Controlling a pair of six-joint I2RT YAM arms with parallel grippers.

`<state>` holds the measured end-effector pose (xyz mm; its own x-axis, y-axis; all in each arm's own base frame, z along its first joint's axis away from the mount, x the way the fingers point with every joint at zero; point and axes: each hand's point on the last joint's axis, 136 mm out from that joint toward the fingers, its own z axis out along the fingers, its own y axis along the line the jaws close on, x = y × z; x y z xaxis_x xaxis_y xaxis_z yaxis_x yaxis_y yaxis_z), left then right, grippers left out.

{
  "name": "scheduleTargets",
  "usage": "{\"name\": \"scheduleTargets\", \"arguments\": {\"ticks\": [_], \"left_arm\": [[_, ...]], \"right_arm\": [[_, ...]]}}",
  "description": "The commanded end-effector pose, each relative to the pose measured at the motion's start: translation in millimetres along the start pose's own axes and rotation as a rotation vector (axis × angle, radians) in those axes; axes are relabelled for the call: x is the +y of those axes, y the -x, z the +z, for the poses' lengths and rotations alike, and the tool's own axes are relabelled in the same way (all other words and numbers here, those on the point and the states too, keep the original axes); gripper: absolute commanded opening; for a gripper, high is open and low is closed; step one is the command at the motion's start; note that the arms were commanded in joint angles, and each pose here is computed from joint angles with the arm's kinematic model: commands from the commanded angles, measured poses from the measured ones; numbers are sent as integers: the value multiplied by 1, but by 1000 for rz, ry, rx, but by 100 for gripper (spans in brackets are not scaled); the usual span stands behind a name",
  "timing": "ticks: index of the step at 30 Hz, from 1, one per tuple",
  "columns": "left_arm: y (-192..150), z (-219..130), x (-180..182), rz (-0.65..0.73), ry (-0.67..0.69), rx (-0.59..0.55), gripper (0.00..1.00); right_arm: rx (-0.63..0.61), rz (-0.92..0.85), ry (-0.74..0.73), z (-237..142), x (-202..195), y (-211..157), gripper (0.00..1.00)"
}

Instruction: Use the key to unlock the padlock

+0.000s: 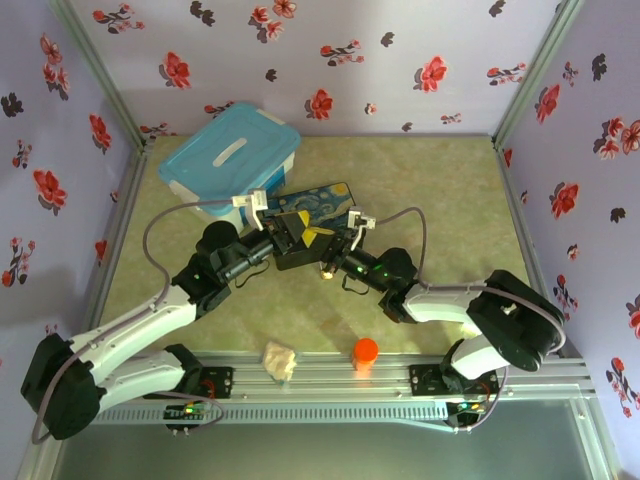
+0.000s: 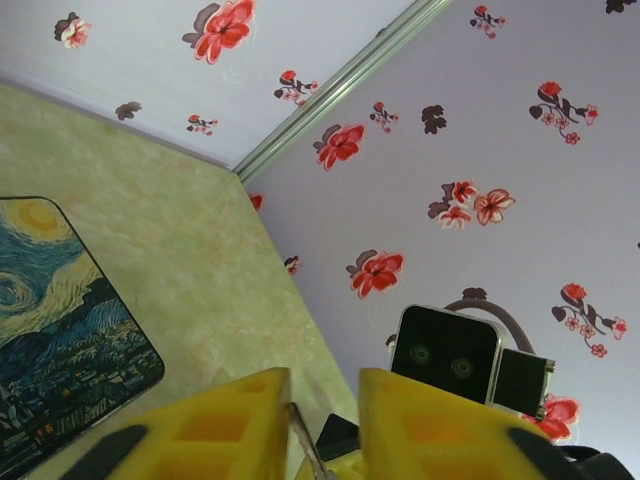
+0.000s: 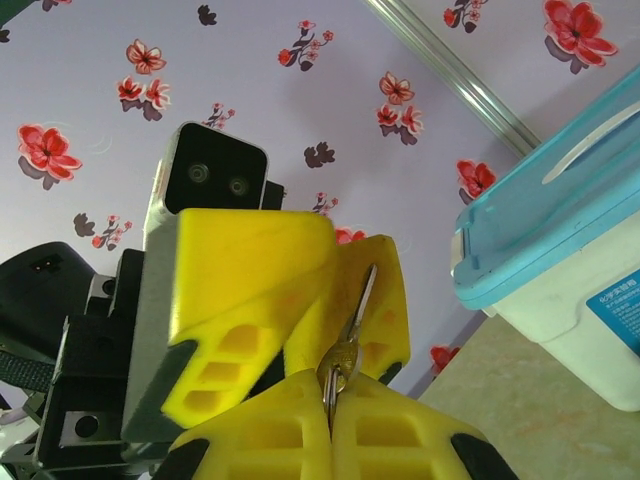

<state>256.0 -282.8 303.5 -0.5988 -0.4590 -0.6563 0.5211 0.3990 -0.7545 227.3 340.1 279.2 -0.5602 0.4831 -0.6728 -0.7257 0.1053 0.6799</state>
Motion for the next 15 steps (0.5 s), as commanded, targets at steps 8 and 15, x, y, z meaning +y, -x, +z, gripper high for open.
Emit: {"name": "scheduleTargets", "arguments": {"ticks": [8, 15], "left_arm": [[7, 2, -11, 20, -28, -2, 32], [7, 4, -15, 16, -45, 7, 1]], "right_arm": [[12, -12, 50, 6, 9, 2, 0], [-1, -11, 25, 5, 3, 2, 0]]}}
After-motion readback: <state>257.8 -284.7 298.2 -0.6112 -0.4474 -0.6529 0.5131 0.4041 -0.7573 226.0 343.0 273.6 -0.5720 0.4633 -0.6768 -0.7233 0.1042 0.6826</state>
